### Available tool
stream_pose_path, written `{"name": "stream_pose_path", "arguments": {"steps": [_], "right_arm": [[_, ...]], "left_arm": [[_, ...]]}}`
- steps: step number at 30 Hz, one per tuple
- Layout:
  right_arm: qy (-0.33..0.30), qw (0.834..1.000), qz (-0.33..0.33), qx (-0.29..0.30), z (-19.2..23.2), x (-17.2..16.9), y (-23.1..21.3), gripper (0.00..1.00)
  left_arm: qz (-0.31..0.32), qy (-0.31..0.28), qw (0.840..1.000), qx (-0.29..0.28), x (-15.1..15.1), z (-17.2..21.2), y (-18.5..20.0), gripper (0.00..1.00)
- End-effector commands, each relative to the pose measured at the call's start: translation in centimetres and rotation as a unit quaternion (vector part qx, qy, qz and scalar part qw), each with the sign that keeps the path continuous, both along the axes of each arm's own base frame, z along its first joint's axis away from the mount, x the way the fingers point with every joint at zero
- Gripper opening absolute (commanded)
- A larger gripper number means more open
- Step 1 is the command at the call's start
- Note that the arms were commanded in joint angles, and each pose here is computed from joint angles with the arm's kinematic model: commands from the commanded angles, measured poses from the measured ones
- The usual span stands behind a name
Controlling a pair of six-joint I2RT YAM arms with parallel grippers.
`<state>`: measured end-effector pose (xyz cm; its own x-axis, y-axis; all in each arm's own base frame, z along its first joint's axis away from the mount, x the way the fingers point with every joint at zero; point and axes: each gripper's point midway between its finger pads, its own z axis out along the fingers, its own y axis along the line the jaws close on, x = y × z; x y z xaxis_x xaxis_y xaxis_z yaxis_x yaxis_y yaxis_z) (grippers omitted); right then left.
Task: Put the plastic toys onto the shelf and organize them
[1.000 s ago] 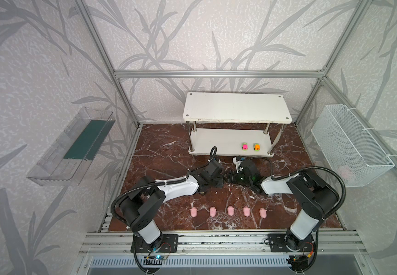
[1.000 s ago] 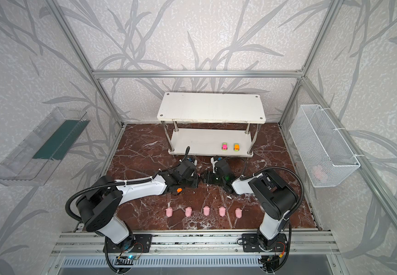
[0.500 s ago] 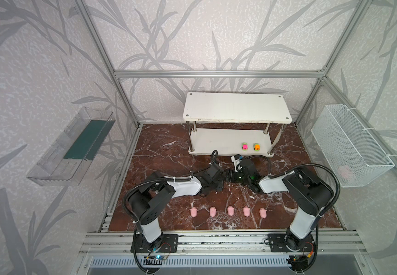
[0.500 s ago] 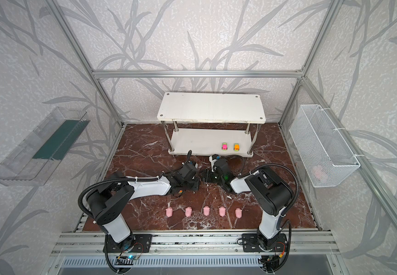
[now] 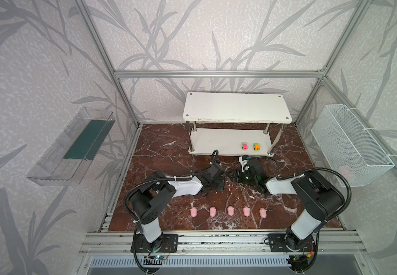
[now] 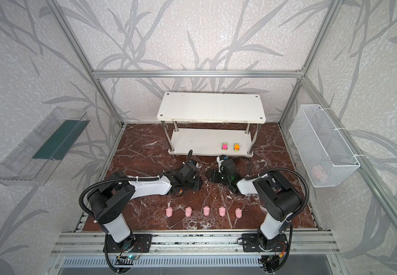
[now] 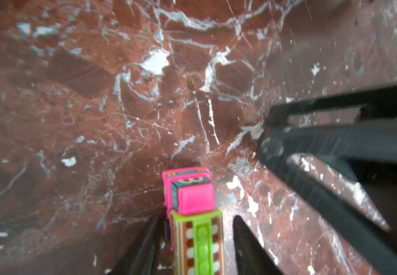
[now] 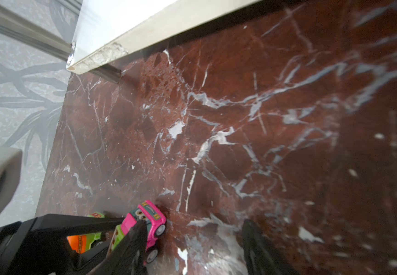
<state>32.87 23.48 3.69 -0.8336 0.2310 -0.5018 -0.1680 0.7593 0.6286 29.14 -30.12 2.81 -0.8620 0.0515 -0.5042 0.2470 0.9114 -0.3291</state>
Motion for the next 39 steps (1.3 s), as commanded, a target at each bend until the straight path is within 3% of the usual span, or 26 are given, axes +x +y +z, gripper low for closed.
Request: {"name": "stream_pose_path", "arguments": {"steps": [1, 6, 12, 21, 32, 39], "right_arm": [[0.031, 0.999, -0.012, -0.029, -1.3, -1.4, -1.9, 0.65], [0.021, 0.999, -0.021, -0.031, -0.3, -1.5, -2.8, 0.65], [0.016, 0.999, -0.032, -0.029, 0.3, -1.6, -3.8, 0.65], [0.021, 0.999, -0.037, -0.025, -0.2, -1.9, -4.4, 0.65], [0.029, 0.999, -0.039, -0.011, -0.8, -1.9, -4.4, 0.65], [0.032, 0.999, -0.041, -0.004, -0.9, -1.8, -4.6, 0.64]], "left_arm": [[0.004, 0.021, 0.999, 0.032, -0.9, -0.8, 1.2, 0.51], [0.016, 0.001, 0.999, 0.032, -0.2, 1.0, 1.3, 0.51], [0.024, -0.009, 0.999, 0.043, 0.7, 1.4, 1.2, 0.42], [0.014, -0.026, 0.999, 0.044, 1.1, 2.3, 0.4, 0.42], [0.007, -0.020, 0.998, 0.061, 1.1, 1.4, 0.2, 0.35], [0.004, -0.016, 0.998, 0.068, 1.2, 0.9, 0.0, 0.39]]}}
